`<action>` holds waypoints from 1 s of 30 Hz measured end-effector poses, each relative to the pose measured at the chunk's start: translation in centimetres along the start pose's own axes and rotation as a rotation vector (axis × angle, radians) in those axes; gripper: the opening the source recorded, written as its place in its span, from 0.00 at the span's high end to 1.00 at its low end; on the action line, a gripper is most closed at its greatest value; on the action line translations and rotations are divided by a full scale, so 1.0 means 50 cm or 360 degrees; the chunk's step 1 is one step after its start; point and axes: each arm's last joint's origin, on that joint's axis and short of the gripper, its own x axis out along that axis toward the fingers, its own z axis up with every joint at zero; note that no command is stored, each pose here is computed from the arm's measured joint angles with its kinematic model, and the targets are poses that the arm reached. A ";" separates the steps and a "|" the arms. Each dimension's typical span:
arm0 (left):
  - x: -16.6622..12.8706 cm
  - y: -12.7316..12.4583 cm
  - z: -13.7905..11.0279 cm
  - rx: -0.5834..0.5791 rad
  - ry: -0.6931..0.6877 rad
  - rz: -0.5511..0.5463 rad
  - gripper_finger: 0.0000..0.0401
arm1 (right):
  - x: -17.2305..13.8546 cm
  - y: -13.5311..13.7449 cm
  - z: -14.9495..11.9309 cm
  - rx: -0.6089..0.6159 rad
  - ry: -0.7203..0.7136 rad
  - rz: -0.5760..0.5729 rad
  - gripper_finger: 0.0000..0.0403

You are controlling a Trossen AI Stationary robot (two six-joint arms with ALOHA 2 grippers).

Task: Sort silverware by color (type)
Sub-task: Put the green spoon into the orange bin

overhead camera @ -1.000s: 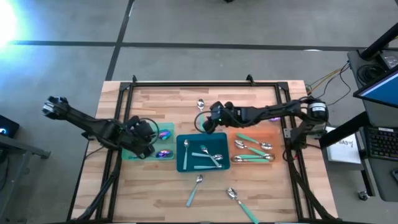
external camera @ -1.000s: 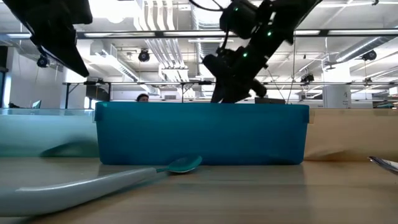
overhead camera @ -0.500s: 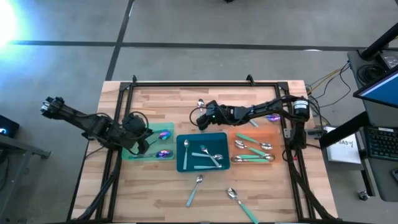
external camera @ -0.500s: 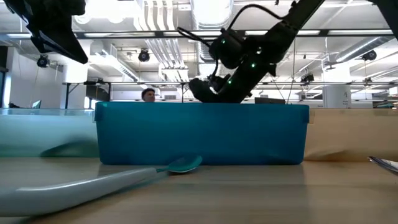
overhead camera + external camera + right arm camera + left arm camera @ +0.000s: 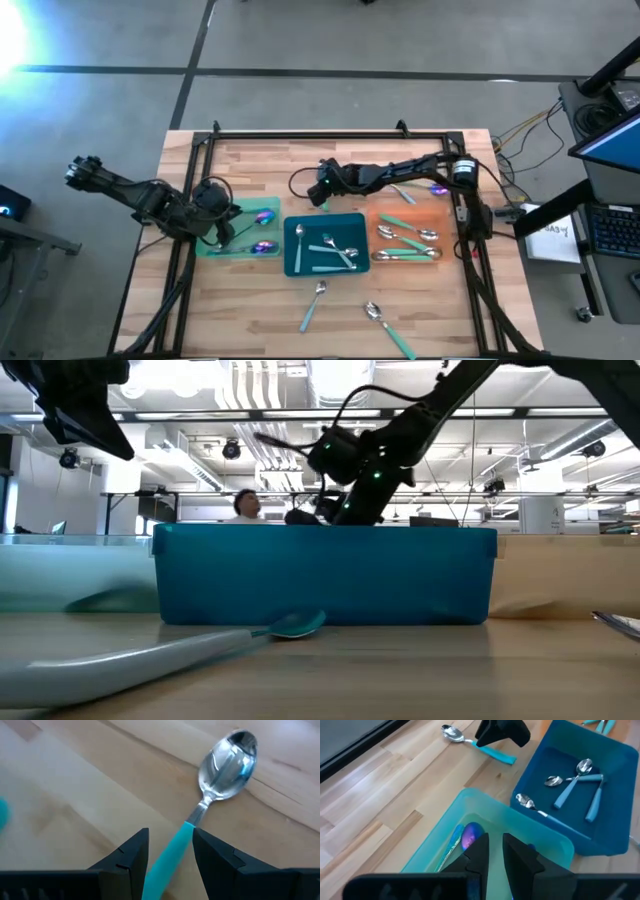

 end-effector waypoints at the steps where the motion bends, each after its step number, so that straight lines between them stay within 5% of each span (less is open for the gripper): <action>1: -0.001 0.002 -0.001 0.0006 0.0007 0.0005 0.90 | 0.008 0.001 0.002 -0.0007 0.0032 -0.0028 0.64; 11: -0.010 0.015 -0.006 0.0020 0.0021 0.0019 0.90 | 0.061 0.017 0.021 -0.0190 0.0246 -0.0197 0.64; 25: -0.010 0.017 -0.005 0.0012 -0.0008 0.0041 0.90 | 0.057 0.006 0.029 -0.0462 0.0303 -0.0191 0.66; 30: -0.010 0.017 -0.004 0.0006 -0.0015 0.0045 0.90 | 0.058 0.001 0.033 -0.0495 0.0313 -0.0184 0.87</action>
